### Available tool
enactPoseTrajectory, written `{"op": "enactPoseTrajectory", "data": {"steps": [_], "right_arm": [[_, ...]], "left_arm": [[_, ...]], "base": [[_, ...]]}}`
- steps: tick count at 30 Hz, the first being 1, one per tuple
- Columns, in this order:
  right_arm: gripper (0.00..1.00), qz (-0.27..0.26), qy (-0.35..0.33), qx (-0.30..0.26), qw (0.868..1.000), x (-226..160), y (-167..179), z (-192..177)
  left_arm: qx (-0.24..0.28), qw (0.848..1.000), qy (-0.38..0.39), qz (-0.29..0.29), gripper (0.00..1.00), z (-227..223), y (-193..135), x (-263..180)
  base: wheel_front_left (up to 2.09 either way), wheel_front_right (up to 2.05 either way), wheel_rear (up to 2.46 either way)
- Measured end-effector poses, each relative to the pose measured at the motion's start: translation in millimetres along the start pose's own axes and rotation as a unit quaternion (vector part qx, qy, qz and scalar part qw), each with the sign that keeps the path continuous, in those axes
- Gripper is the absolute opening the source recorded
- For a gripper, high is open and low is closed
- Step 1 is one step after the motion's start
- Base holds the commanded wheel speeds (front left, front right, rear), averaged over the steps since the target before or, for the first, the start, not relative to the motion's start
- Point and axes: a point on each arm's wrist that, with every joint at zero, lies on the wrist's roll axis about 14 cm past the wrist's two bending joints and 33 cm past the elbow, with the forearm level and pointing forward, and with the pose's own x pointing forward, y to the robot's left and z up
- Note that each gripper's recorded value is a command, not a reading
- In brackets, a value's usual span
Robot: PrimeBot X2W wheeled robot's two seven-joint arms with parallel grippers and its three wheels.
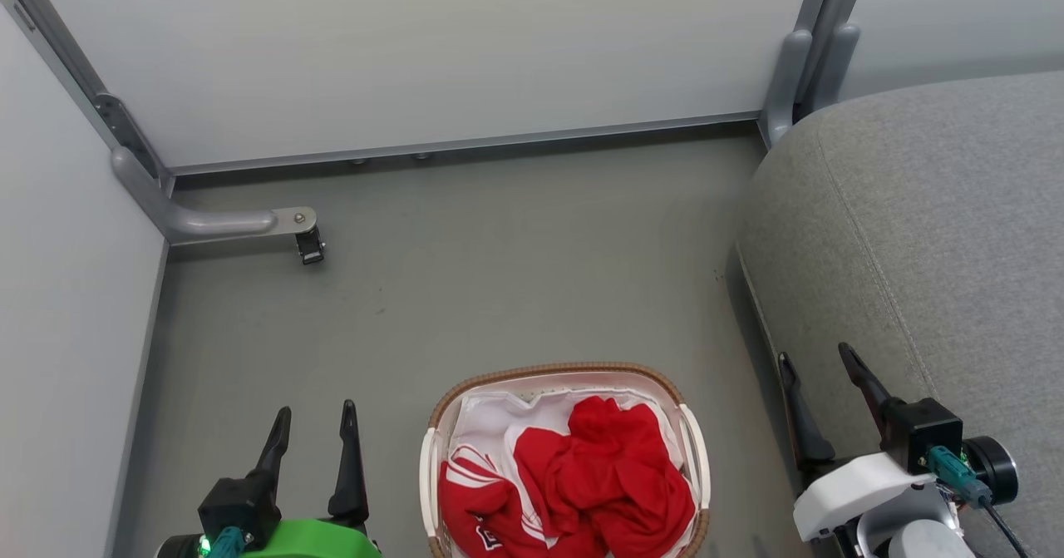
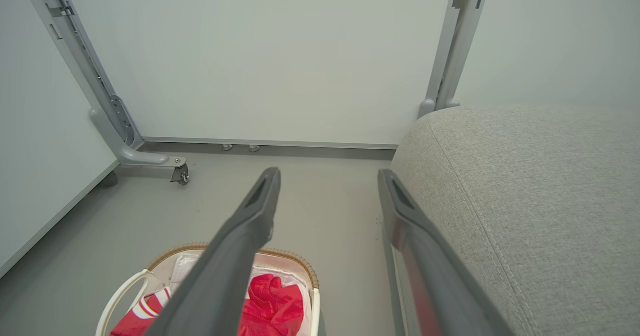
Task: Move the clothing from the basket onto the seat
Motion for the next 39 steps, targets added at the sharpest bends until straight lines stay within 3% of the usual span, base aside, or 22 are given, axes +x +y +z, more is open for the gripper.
{"op": "enactPoseTrajectory", "data": {"steps": [12,21,31,39], "right_arm": [[1.00,-0.020,0.003,-0.002,1.000,32.3,-19.3,-7.3],[1.00,-0.036,0.015,0.000,0.999,64.9,-35.8,-27.7],[1.00,-0.048,0.045,0.009,0.998,92.3,-50.1,-68.7],[1.00,-0.061,0.076,0.023,0.995,103.1,-61.9,-107.3]], "left_arm": [[0.036,0.997,0.015,-0.064,1.00,-7.7,-27.3,45.6],[0.076,0.979,0.126,-0.139,1.00,-80.4,-51.2,81.7],[0.124,0.926,0.279,-0.224,1.00,-184.1,-67.2,76.3],[0.154,0.856,0.411,-0.272,1.00,-258.5,-63.8,43.0]], "base": [[0.00,0.00,0.00],[0.00,0.00,0.00],[0.00,0.00,0.00],[0.00,0.00,0.00]]}}
